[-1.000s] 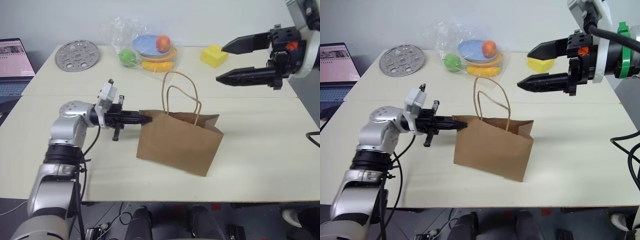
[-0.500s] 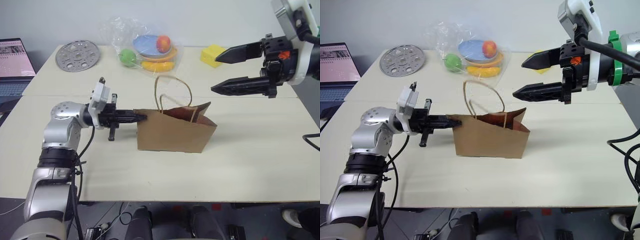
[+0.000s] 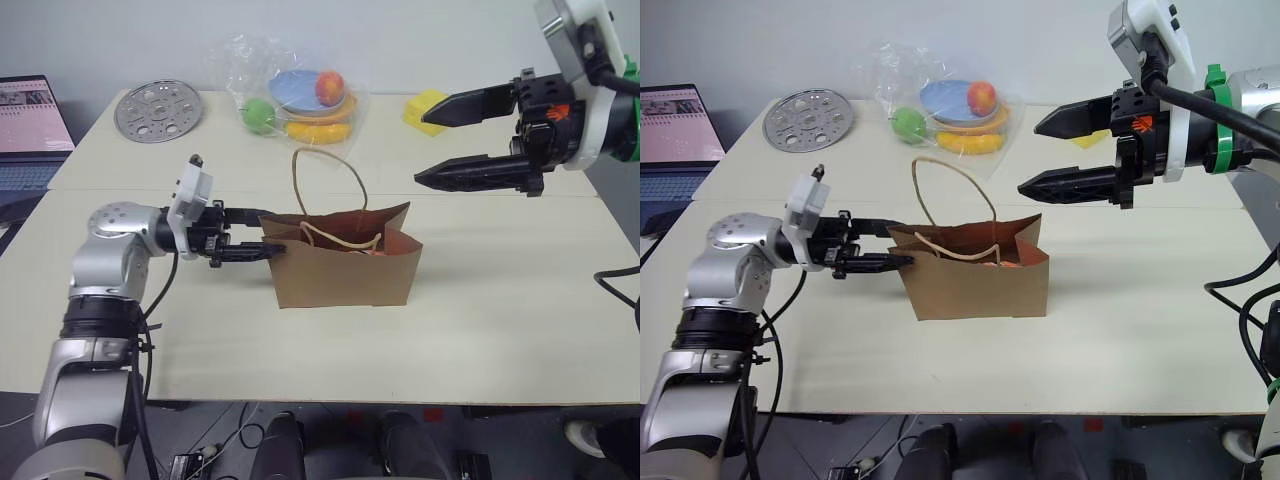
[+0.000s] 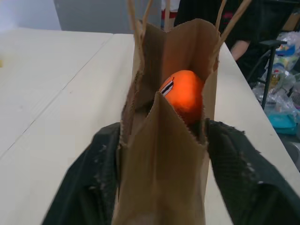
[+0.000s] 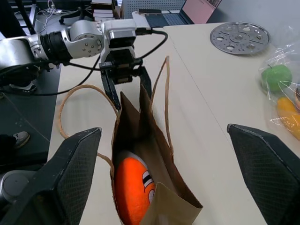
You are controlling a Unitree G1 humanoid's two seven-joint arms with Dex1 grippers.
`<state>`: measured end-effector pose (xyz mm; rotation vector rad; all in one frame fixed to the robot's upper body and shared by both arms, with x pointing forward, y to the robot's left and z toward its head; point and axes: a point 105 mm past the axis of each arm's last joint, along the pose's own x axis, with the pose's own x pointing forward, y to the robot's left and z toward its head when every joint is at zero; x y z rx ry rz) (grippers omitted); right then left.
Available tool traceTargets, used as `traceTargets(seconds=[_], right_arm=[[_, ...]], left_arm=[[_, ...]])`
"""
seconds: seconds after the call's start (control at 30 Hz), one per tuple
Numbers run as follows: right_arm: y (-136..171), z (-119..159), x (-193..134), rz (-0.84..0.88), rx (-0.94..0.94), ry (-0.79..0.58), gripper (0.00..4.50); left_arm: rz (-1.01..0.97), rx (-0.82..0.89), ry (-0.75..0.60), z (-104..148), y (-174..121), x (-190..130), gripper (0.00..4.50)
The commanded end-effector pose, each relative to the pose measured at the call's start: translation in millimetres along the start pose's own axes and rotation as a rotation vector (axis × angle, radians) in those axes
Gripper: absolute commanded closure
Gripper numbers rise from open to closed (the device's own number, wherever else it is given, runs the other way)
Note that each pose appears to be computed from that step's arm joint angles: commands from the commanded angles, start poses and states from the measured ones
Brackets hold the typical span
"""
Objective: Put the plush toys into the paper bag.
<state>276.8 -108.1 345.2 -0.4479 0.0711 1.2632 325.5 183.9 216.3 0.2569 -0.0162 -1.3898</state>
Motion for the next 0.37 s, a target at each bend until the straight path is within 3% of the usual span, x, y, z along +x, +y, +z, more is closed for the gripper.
traceTargets(seconds=[0.03, 0.2, 0.3, 0.37], right_arm=[[-3, 4, -10, -0.032, -0.035, -0.025, 0.00], [-20, -25, -30, -0.112, 0.006, 0.030, 0.00], [-25, -38, -38, -0.133, 0.048, 0.032, 0.00], [-27, -45, -38, -0.138, 0.049, 0.037, 0.00]], left_arm=[[0.062, 0.056, -0.009, 40, 2, -24, 0.16], [0.251, 0.111, 0.178, 64, 12, -53, 0.01], [0.271, 0.159, 0.165, 86, 11, -56, 0.01], [0.262, 0.196, 0.188, 85, 10, -54, 0.01]])
